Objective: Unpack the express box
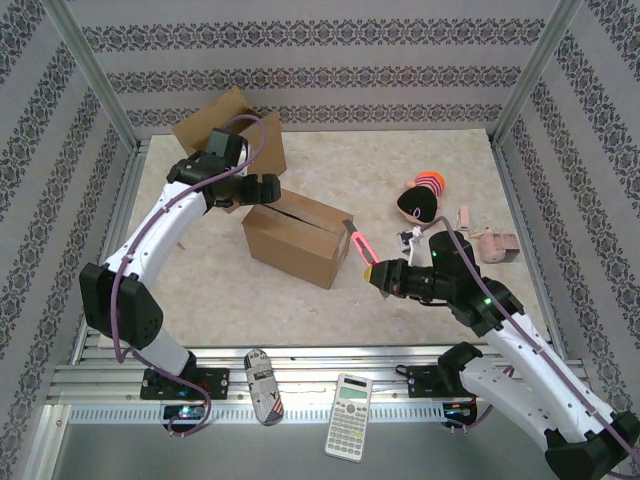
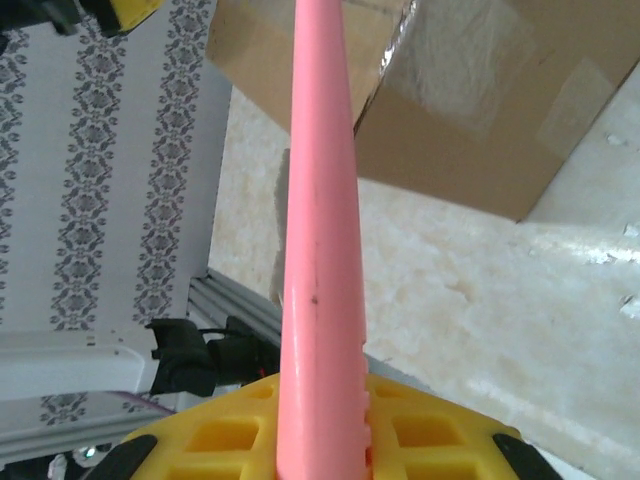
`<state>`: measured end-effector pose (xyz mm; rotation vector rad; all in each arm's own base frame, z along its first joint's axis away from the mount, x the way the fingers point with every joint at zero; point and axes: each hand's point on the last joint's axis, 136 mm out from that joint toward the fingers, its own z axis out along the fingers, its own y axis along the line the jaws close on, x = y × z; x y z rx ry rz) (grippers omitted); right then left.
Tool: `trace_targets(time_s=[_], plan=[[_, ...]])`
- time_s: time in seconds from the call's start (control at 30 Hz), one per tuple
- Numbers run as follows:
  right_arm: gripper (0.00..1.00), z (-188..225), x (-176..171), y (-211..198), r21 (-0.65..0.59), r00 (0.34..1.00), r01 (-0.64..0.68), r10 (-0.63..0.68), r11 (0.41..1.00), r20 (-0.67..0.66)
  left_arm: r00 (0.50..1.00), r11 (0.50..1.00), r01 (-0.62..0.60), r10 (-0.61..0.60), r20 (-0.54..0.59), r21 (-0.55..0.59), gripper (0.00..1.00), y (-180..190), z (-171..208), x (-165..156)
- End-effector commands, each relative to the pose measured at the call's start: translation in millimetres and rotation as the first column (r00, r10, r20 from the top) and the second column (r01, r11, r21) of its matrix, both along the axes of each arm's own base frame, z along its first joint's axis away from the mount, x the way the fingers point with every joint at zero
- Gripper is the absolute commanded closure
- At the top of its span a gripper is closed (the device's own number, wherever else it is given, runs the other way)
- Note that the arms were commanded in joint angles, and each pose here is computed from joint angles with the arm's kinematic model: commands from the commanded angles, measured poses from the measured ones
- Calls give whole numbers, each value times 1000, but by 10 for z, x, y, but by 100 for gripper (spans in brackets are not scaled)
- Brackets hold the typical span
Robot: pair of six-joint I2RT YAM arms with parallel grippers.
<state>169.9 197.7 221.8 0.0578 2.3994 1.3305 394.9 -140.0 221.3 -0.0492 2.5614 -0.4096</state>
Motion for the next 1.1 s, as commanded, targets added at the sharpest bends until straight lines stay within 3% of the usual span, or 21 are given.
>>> trace_targets(time_s=[0.0, 0.57, 1.07], plan=[[100, 71, -83, -3, 60, 1000, -17, 16, 998, 2, 995, 996, 68, -63, 71, -59, 4, -140, 21, 148], [100, -134, -29, -30, 93, 999, 37, -35, 995, -21, 987, 994, 75, -62, 152, -83, 5, -168, -281, 313], [100, -290, -17, -81, 54, 994, 86, -82, 995, -71, 986, 993, 43, -24, 162, -114, 7, -105, -641, 89]])
